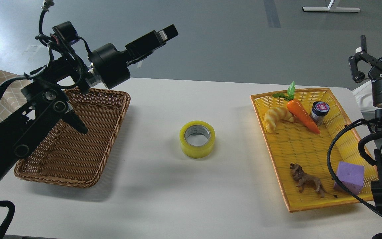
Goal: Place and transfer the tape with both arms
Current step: 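Swing the left gripper over toward the tape roll on the table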
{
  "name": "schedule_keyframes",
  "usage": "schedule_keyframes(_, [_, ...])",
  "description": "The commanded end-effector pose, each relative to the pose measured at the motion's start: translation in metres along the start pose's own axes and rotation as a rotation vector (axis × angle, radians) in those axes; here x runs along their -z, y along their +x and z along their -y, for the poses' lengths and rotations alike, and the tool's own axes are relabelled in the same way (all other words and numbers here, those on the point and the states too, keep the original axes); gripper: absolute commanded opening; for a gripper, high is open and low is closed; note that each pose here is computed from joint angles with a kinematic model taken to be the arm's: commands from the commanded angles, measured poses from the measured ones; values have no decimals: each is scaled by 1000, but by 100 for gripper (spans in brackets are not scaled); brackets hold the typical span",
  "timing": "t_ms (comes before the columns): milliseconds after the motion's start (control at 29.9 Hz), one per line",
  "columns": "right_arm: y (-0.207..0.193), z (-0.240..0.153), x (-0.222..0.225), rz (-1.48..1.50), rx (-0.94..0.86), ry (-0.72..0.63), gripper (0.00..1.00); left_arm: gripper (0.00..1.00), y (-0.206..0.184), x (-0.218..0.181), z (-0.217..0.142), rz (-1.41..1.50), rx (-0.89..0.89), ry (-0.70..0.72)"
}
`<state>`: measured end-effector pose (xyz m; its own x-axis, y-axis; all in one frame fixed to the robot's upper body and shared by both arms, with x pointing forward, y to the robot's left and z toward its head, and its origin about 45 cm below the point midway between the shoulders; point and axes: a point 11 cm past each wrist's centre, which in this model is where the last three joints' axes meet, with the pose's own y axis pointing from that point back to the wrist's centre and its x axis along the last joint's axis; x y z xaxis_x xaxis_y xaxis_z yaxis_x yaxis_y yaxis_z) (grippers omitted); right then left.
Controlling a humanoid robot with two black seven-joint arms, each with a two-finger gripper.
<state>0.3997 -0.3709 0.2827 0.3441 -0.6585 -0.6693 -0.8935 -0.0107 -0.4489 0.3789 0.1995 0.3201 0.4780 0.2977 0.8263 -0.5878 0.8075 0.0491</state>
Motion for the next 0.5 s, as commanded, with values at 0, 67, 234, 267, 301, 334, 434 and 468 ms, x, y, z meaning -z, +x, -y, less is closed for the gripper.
schedule_keyframes(0, [0,0,-1,1,0,-1,100,98,-20,3,3,128,101,57])
schedule_keyframes(67, [0,-1,-1,3,-1,-2,100,98,-38,12,6,237,180,125])
schedule_keyframes(234, [1,-6,-3,4,-4,-7,100,98,-64,20,12,314,269,206])
schedule_keyframes(267, [2,-8,-4,5,-10,-9,100,98,-67,21,14,336,287,229])
schedule_keyframes(301, [3,-10,-5,4,-13,-11,100,98,-69,21,16,352,299,241])
schedule_keyframes(334, [3,-10,-5,4,-13,-11,100,98,-73,22,20,393,322,265])
schedule_keyframes(434, [5,-13,-5,4,-21,-15,100,98,-78,22,29,519,371,303])
schedule_keyframes(468, [6,-14,-5,3,-24,-15,100,98,-83,21,34,564,404,310])
